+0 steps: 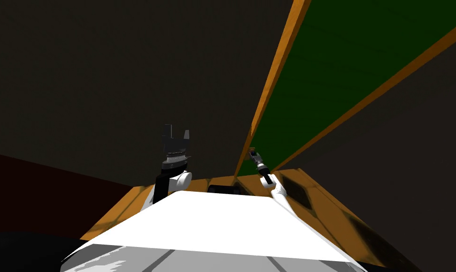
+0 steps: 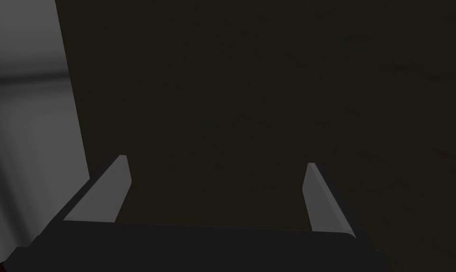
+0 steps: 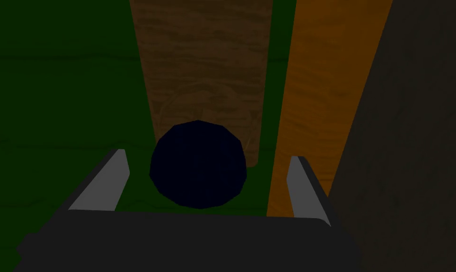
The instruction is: Pull the door open
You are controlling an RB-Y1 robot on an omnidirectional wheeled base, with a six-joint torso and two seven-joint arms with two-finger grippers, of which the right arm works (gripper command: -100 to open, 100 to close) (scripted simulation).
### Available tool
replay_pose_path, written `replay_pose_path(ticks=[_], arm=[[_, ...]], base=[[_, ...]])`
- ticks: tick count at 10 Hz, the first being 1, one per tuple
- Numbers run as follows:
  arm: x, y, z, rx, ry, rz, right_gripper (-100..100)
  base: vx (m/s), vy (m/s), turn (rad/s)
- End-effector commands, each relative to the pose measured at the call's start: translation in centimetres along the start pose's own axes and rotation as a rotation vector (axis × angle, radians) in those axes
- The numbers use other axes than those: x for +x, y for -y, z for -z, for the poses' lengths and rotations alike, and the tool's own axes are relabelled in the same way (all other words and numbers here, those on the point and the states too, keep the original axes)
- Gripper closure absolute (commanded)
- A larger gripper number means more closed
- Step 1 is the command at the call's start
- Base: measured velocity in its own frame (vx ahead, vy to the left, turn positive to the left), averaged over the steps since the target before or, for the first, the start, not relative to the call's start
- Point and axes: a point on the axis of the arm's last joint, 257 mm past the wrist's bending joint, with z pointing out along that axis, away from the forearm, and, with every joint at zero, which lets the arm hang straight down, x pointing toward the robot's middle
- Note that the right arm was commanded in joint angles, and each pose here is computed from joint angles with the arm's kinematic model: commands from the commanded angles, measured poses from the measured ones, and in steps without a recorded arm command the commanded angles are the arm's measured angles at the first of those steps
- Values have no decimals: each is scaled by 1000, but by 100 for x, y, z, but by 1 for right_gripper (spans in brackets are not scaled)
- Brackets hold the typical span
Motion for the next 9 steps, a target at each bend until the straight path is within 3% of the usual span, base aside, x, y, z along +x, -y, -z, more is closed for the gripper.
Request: replay_pose_path(ticks=[1,2,7,9], arm=[[0,0,0,0,0,0,-100],[0,0,0,0,0,0,100],[0,0,0,0,0,0,100],[-38,-16,-2,6,18,-86,100]], base=[[74,20,13],[-9,-3,-16],[-13,-6,2],[-61,-46,103]])
